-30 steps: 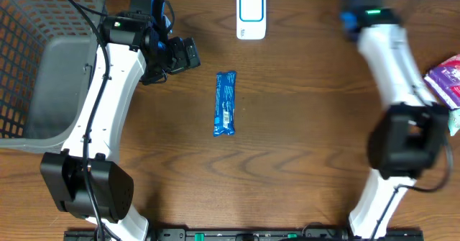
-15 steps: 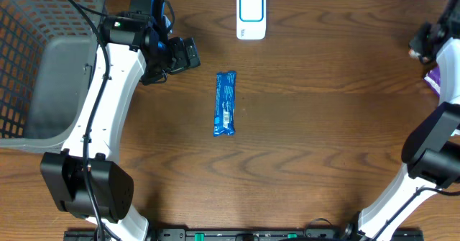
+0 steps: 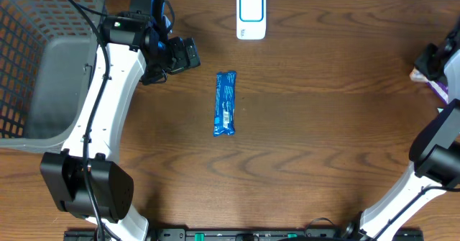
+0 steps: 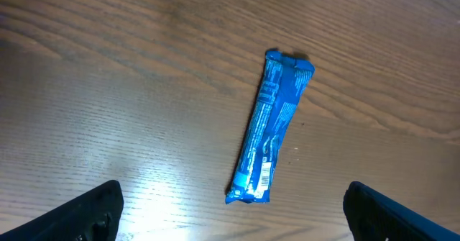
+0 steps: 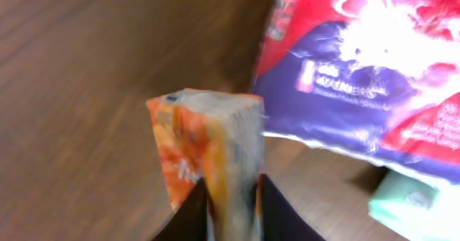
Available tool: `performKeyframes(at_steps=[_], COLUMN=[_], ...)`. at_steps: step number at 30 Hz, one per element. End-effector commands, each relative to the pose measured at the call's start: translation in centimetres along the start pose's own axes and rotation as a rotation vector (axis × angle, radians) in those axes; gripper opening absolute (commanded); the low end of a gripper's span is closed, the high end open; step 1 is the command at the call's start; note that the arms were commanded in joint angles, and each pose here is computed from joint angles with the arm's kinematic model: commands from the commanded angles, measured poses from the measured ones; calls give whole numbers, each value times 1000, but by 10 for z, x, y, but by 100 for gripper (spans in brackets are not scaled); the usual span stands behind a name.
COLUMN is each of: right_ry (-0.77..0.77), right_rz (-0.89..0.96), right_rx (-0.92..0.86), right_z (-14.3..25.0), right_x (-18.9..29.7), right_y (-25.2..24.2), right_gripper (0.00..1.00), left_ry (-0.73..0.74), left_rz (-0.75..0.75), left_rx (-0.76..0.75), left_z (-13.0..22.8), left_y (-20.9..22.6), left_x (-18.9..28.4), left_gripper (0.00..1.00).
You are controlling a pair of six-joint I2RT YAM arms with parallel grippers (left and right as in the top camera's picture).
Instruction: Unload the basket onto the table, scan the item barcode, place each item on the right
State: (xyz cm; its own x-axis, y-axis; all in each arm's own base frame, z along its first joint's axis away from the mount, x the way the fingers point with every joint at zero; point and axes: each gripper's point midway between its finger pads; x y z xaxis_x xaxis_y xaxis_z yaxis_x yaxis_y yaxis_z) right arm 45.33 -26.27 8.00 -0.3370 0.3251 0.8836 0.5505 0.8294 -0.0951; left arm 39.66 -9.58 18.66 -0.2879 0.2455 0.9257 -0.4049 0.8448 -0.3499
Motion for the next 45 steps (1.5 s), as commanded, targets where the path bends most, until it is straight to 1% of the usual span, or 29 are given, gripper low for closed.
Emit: performKeyframes(at_steps=[1, 2, 3, 4, 5, 6, 9, 10, 13, 16, 20, 22, 25, 28, 31, 32, 33, 34, 35, 36, 37, 39, 45], right_ry=[29, 37, 43, 48, 53, 55, 56, 54, 37, 19, 1, -4, 9, 68, 156, 180, 200, 222, 234, 246, 257, 293, 354], right_rz=[24, 24, 24, 24, 24, 24, -35, -85, -261, -403, -652, -780, -878, -921, -969, -977, -986, -997, -1008, -1018, -1029, -1039, -1074], right_rx=[-11, -9, -8, -6, -4, -3, 0, 15, 69, 90, 138, 197, 269, 334, 403, 427, 452, 484, 513, 542, 565, 587, 574], right_z=[11, 14, 16, 18, 20, 21, 21, 21, 18, 16, 17, 22, 36, 61, 96, 107, 118, 131, 142, 153, 164, 189, 253], right_x=[-8, -9, -10, -11, -12, -13, -13, -12, -7, 2, 27, 44, 62, 76, 95, 100, 105, 112, 118, 123, 129, 139, 158], right_y=[-10, -9, -9, -9, -9, -9, 1, 10, 41, 75, 133, 166, 206, 242, 278, 288, 298, 310, 322, 332, 344, 366, 420], right_gripper=[47, 54, 78, 87, 90, 91, 92, 92, 86, 77, 77, 77, 77, 75, 75, 71, 65, 55, 48, 43, 41, 47, 51], left_ry=[-10, -10, -10, -10, -10, -10, -10, -10, -10, -10, -10, -10, -10, -10, -10, -10, -10, -10, -10, -10, -10, -10, -10], left_rz=[-11, -11, -11, -11, -11, -11, -11, -11, -11, -11, -11, -11, -11, -11, -11, -11, -11, -11, -11, -11, -11, -11, -11], left_rx=[-7, -7, -7, -7, -7, -7, -7, -7, -7, -7, -7, -7, -7, -7, -7, -7, -7, -7, -7, -7, -7, -7, -7], left_z=[-3, -3, -3, -3, -3, -3, -3, -3, -3, -3, -3, -3, -3, -3, -3, -3, -3, -3, -3, -3, -3, -3, -3], left_y=[2, 2, 2, 2, 2, 2, 2, 2, 2, 2, 2, 2, 2, 2, 2, 2, 2, 2, 2, 2, 2, 2, 2], left_x=[1, 1, 1, 1, 1, 1, 1, 1, 1, 1, 1, 1, 1, 1, 1, 1, 1, 1, 1, 1, 1, 1, 1], left_gripper=[98, 98, 98, 98, 98, 98, 98, 98, 98, 98, 98, 98, 98, 98, 98, 98, 98, 98, 98, 98, 98, 98, 98])
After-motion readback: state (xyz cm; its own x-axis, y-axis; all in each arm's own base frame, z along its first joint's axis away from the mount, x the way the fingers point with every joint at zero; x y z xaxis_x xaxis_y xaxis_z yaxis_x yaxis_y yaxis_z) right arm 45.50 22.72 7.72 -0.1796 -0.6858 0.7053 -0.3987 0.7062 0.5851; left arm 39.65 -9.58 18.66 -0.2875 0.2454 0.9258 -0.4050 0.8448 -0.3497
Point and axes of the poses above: each gripper's point midway between its finger pads, its own x axis back along the fingers, its own y axis along the line the jaws close on, z = x × y, and after that the axes turned 12 degrees about x, right-handed
